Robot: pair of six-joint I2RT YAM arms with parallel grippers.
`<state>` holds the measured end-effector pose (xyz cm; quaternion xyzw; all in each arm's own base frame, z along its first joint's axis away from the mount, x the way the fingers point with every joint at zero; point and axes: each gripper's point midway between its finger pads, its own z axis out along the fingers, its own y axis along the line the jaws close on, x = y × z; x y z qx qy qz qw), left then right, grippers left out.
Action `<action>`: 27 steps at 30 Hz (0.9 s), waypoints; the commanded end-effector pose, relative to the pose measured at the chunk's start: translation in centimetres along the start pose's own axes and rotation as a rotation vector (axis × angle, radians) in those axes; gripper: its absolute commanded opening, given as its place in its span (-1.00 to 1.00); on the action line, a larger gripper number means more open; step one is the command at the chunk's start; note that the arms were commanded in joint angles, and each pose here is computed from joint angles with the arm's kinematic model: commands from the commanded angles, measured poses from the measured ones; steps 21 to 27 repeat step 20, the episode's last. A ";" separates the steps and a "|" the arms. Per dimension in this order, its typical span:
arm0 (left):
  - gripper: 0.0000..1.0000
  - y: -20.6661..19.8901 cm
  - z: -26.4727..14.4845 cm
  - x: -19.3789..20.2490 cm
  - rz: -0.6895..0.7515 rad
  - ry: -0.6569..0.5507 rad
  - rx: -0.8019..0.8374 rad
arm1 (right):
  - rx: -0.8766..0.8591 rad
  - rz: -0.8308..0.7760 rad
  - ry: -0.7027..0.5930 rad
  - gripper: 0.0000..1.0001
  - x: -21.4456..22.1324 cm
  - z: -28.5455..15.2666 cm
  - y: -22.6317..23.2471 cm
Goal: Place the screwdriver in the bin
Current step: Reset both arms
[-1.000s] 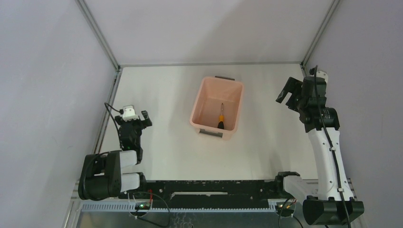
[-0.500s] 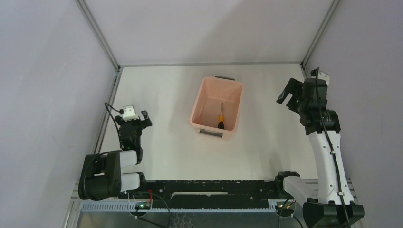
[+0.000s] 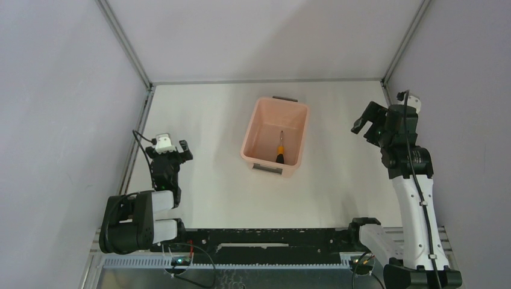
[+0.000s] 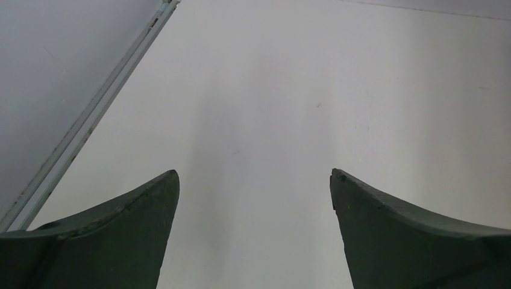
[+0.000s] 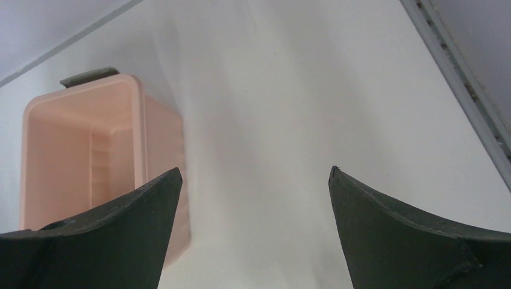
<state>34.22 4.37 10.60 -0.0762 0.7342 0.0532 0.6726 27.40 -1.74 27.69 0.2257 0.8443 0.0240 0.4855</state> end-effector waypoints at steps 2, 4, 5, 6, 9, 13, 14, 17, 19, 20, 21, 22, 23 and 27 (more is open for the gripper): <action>1.00 -0.1 1.0 -3.2 0.007 -0.091 -0.003 | -0.021 0.008 -0.009 0.99 0.0 -0.1 0.2; 1.00 -0.2 1.0 -3.2 0.007 -0.091 -0.002 | 0.055 -0.001 -0.033 0.99 -0.2 -0.6 -1.4; 1.00 -0.2 1.0 -3.2 0.007 -0.091 -0.002 | 0.067 0.000 -0.038 0.99 -0.2 -0.8 -1.7; 1.00 -0.1 1.0 -3.1 0.007 -0.090 -0.003 | 0.050 -0.003 -0.036 0.99 -0.1 -0.9 -1.4; 1.00 -0.2 1.0 -3.1 0.008 -0.090 -0.002 | -0.032 -0.014 -0.017 0.99 0.1 -1.0 0.0; 1.00 -0.2 1.0 -3.2 0.007 -0.090 -0.001 | -0.055 -0.027 -0.021 0.99 -0.1 -0.8 0.5; 1.00 -0.2 1.0 -3.2 0.007 -0.092 -0.001 | -0.066 -0.029 -0.023 0.99 -0.2 -0.9 0.7; 1.00 -0.2 1.0 -3.1 0.007 -0.089 -0.002 | -0.109 -0.044 -0.029 0.99 -0.1 -1.2 1.3; 1.00 -0.2 1.0 -3.1 0.007 -0.089 -0.002 | -0.103 -0.045 -0.039 0.99 -0.3 -1.2 1.2; 1.00 -0.2 1.0 -3.2 0.007 -0.091 -0.002 | -0.100 -0.044 -0.041 0.99 -0.4 -1.2 1.1; 1.00 -0.2 1.0 -3.2 0.007 -0.091 -0.002 | -0.100 -0.044 -0.041 0.99 -0.4 -1.2 1.1; 1.00 -0.2 1.0 -3.2 0.007 -0.091 -0.002 | -0.100 -0.044 -0.041 0.99 -0.4 -1.2 1.1; 1.00 -0.2 1.0 -3.2 0.007 -0.091 -0.002 | -0.100 -0.044 -0.041 0.99 -0.4 -1.2 1.1; 1.00 -0.2 1.0 -3.2 0.007 -0.091 -0.002 | -0.100 -0.044 -0.041 0.99 -0.4 -1.2 1.1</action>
